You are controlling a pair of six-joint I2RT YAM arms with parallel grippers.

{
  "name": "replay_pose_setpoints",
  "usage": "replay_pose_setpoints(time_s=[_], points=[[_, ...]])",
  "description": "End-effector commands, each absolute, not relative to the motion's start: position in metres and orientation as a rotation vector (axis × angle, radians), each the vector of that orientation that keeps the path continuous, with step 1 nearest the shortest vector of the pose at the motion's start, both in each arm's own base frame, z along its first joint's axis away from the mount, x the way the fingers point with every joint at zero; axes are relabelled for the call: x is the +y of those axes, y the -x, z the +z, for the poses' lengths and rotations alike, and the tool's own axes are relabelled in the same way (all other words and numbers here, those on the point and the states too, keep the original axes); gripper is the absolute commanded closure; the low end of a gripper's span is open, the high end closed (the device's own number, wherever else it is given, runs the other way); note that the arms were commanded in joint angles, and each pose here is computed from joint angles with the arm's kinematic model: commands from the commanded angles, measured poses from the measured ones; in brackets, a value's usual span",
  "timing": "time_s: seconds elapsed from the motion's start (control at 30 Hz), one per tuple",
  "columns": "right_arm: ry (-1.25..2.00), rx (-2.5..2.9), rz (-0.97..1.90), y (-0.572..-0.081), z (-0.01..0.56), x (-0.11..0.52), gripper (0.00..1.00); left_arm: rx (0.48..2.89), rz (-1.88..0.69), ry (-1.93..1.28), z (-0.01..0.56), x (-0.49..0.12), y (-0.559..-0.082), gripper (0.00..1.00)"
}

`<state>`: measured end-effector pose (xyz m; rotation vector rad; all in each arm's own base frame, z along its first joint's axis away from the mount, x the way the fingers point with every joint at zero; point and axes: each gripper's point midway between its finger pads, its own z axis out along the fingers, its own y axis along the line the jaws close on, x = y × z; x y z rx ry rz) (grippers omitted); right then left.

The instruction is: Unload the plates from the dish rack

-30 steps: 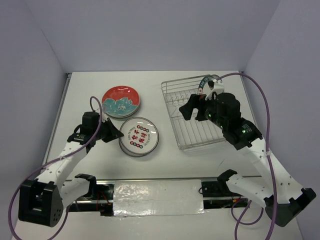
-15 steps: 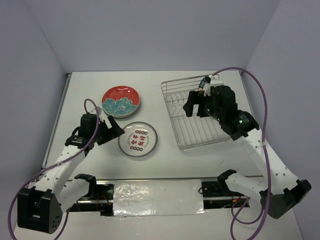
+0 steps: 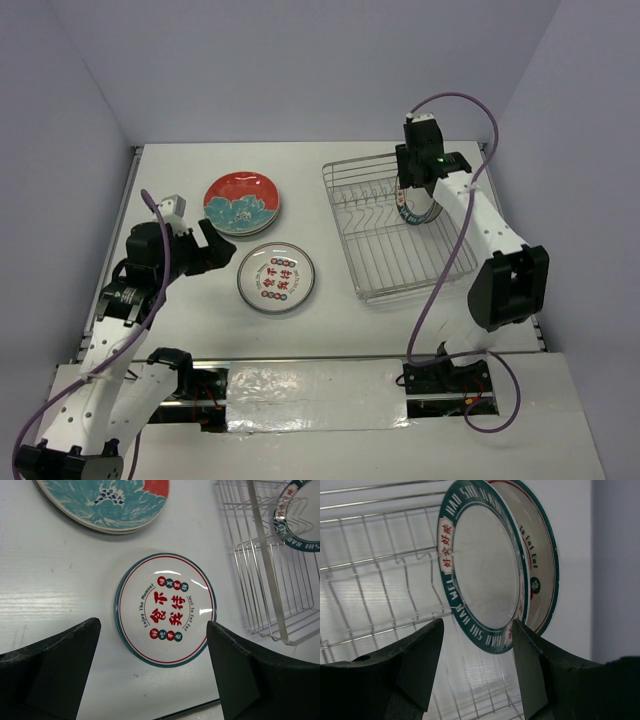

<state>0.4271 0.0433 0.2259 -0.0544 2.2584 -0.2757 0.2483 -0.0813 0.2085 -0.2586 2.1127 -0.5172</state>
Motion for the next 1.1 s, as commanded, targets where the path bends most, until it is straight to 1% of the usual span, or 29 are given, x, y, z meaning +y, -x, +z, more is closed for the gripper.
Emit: replay_pose_setpoints(time_s=[0.0, 0.2, 0.47, 0.6, 0.77, 0.87, 0.93, 0.97, 1.07], points=[[0.043, 2.181, -0.445, -0.446, 0.255, 0.022, 0.36, 2.09, -0.578, 0.105, 0.221, -0.095, -0.241, 0.01], [0.052, 2.173, -0.509, -0.46, 0.248, 0.017, 0.38, 2.101, -0.629, 0.069, 0.214, -0.105, -0.24, 0.01], [0.043, 2.146, -0.529, -0.461, 0.25, 0.008, 0.4, 2.088, -0.65, 0.042, 0.216, -0.112, -0.236, 0.0], [0.039, 2.184, -0.504, -0.465, 0.236, 0.002, 0.47, 2.087, -0.654, 0.033, 0.216, -0.114, -0.234, 0.0], [0.067, 2.226, -0.508, -0.473, 0.217, 0.004, 0.5, 2.09, -0.654, 0.027, 0.216, -0.116, -0.233, 0.0], [0.081, 2.255, -0.51, -0.476, 0.205, 0.005, 0.56, 2.097, -0.653, 0.024, 0.215, -0.117, -0.233, 0.0], [0.083, 2.276, -0.505, -0.476, 0.195, 0.005, 0.63, 2.097, -0.654, 0.025, 0.214, -0.117, -0.233, 0.01], [0.091, 2.279, -0.502, -0.475, 0.194, 0.007, 0.7, 2.096, -0.654, 0.024, 0.215, -0.117, -0.233, 0.0], [0.078, 2.27, -0.512, -0.472, 0.198, 0.004, 0.83, 2.1, -0.652, 0.026, 0.213, -0.117, -0.234, 0.0]])
